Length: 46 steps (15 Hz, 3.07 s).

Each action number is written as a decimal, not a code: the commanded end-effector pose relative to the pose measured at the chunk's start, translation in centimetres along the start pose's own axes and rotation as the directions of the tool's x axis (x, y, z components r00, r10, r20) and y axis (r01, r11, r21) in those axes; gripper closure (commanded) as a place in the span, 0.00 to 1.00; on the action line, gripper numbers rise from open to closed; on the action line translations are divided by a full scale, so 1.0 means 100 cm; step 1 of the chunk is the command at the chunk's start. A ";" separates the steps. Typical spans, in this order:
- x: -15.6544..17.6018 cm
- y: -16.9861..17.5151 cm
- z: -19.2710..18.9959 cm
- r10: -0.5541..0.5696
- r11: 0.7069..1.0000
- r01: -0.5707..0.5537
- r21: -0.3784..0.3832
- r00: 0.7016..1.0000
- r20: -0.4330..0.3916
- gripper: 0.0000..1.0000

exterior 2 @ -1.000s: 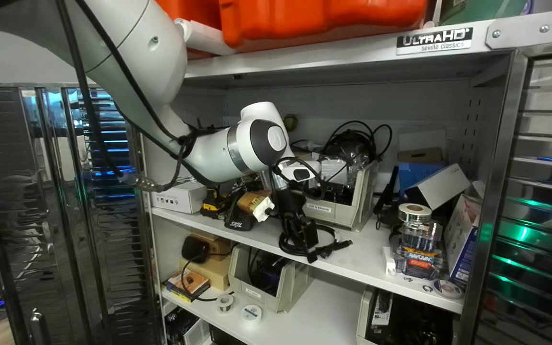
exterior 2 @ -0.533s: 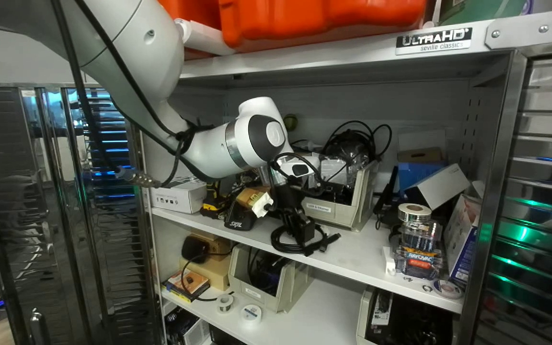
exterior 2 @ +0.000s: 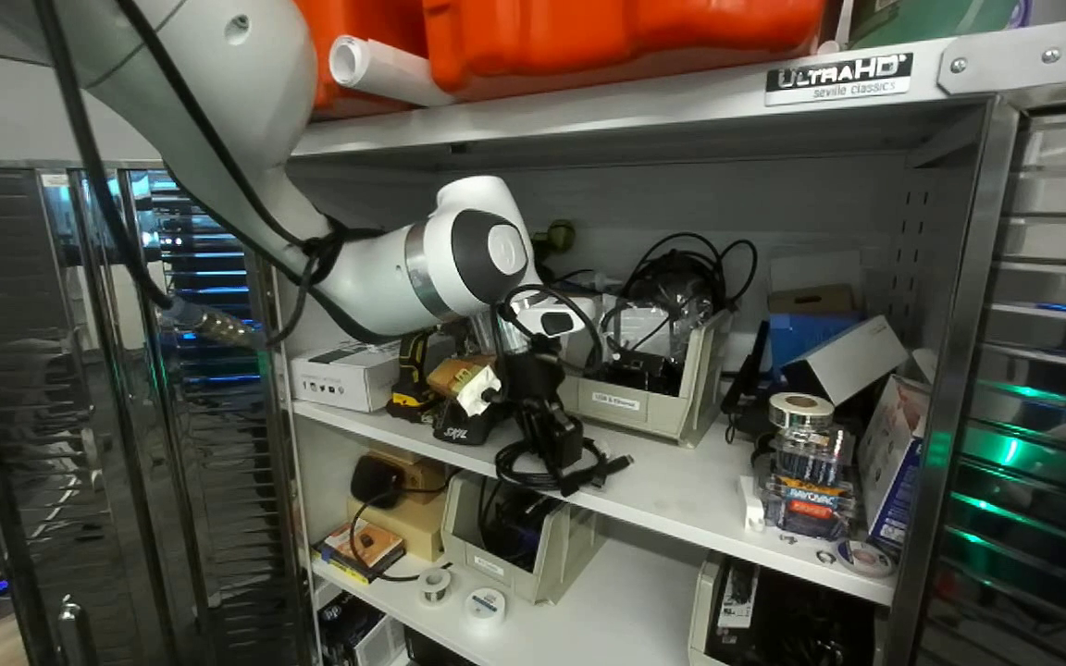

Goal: Pick up the cable and put it in the cable box.

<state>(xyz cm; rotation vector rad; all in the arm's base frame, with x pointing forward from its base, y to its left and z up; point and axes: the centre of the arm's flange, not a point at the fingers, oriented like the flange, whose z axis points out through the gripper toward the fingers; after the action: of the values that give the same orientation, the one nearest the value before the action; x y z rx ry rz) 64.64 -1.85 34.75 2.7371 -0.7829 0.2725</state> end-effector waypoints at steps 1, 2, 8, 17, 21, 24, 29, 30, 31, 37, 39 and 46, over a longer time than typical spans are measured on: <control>-0.036 0.030 -0.032 -0.025 1.000 0.025 0.017 0.999 -0.030 0.88; -0.040 0.036 -0.037 -0.014 1.000 0.015 0.010 0.998 -0.053 0.88; -0.059 0.055 -0.053 -0.027 1.000 0.022 -0.021 0.967 -0.255 0.89; -0.065 0.069 -0.064 0.090 0.990 -0.020 0.140 0.851 -0.518 0.89; -0.043 0.071 -0.077 0.204 0.970 -0.083 0.228 0.789 -0.579 0.89; -0.011 0.059 -0.067 0.230 0.964 -0.106 0.244 0.793 -0.564 0.90; 0.049 0.010 -0.059 0.285 0.939 -0.124 0.322 0.805 -0.520 0.91; 0.058 0.001 -0.061 0.304 0.930 -0.131 0.343 0.801 -0.516 0.91; 0.069 -0.009 -0.067 0.324 0.920 -0.137 0.368 0.793 -0.515 0.91; 0.101 -0.029 -0.116 0.409 0.880 -0.153 0.450 0.728 -0.550 0.91; 0.106 -0.031 -0.114 0.397 0.887 -0.144 0.438 0.722 -0.566 0.92; 0.113 -0.041 -0.077 0.327 0.927 -0.136 0.349 0.747 -0.578 0.62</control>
<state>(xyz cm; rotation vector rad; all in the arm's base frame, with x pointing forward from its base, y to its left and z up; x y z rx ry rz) 73.39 -1.33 43.43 2.5195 -0.9734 1.3693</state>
